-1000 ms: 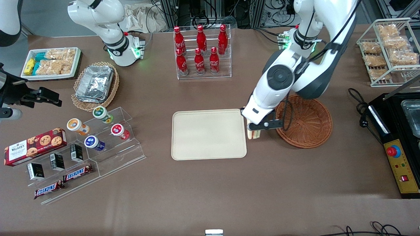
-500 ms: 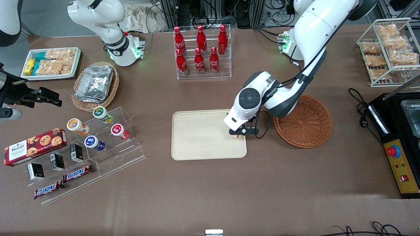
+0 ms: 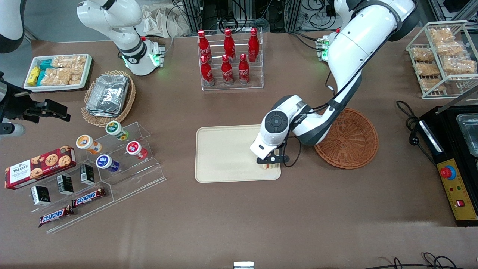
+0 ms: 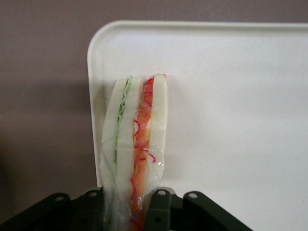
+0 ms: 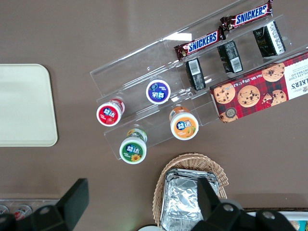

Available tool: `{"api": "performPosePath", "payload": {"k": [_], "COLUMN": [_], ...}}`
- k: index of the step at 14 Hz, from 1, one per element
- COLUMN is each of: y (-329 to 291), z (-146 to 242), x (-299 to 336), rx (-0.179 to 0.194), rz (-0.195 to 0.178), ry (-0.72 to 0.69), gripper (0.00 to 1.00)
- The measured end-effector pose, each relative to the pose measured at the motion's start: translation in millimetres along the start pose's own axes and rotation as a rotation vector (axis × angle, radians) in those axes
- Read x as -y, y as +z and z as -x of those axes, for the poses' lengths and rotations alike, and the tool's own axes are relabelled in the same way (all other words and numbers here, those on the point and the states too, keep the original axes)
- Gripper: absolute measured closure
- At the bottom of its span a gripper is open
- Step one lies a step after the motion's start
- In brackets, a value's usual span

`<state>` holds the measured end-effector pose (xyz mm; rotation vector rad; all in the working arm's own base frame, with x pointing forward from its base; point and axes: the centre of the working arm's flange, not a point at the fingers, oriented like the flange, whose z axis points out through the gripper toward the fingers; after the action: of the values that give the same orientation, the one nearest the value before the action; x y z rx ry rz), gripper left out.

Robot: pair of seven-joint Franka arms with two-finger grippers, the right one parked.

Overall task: Place sandwich from basket to tray
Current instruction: 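Open the left gripper to release the sandwich onto the tray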

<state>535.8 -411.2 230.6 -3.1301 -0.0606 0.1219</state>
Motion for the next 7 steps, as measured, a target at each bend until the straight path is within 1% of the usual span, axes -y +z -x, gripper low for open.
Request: {"api": "performPosePath", "payload": {"k": [1, 6, 7], "y": [-1, -23, -48], "z": [-1, -12, -19], "x": [0, 0, 4], "rx": [-0.013, -0.052, -0.062], "rz": [-0.006, -0.007, -0.035], "ry": [0.005, 0.0, -0.014], "gripper": [0.63, 0.12, 0.0]}}
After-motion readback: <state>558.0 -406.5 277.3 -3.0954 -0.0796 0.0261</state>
